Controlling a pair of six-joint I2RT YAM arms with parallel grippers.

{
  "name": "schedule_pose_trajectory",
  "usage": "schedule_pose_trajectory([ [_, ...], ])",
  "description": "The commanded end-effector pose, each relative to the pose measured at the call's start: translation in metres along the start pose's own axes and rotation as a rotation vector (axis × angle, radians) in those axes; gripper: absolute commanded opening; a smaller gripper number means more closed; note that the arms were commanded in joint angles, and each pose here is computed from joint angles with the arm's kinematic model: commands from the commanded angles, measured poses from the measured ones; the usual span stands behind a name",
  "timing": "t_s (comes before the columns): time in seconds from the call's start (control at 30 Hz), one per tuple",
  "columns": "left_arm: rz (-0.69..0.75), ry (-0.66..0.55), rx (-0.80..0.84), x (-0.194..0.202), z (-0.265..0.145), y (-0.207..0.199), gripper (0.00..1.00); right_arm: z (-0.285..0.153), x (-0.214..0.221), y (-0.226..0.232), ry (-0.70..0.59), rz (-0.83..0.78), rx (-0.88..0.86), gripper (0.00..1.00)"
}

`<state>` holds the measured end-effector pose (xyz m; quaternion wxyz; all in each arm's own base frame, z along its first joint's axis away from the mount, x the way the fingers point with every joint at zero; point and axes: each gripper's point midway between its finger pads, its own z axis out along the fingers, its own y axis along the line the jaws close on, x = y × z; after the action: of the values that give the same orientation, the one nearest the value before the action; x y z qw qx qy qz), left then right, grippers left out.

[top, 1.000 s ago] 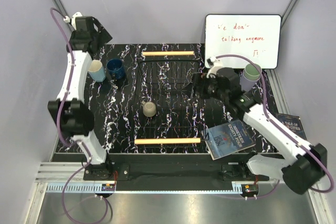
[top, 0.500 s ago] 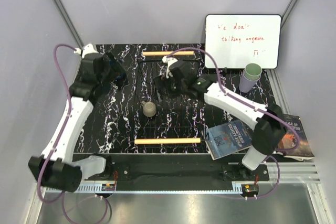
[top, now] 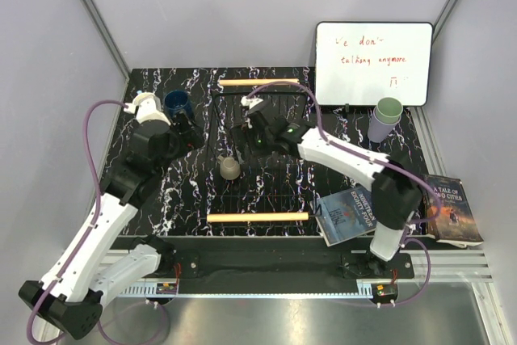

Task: Unload the cups from the dish rack

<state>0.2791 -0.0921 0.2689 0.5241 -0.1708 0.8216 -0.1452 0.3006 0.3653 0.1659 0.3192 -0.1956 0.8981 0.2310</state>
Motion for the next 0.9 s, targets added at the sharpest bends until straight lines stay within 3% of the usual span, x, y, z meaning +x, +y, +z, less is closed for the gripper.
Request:
schedule_pose_trajectory([
  [0.0, -0.029, -0.073, -0.001, -0.013, -0.011, 0.004, 0.95, 0.035, 0.015, 0.023, 0.064, -0.058, -0.044, 1.0],
  [0.47, -0.008, -0.039, -0.015, 0.001, -0.008, 0.012, 0.96, 0.075, 0.021, 0.048, 0.1, -0.089, -0.072, 1.0],
  [0.87, -0.009, -0.02, -0.019, 0.009, -0.006, 0.015, 0.96, 0.111, 0.042, 0.041, 0.161, -0.091, -0.047, 1.0],
])
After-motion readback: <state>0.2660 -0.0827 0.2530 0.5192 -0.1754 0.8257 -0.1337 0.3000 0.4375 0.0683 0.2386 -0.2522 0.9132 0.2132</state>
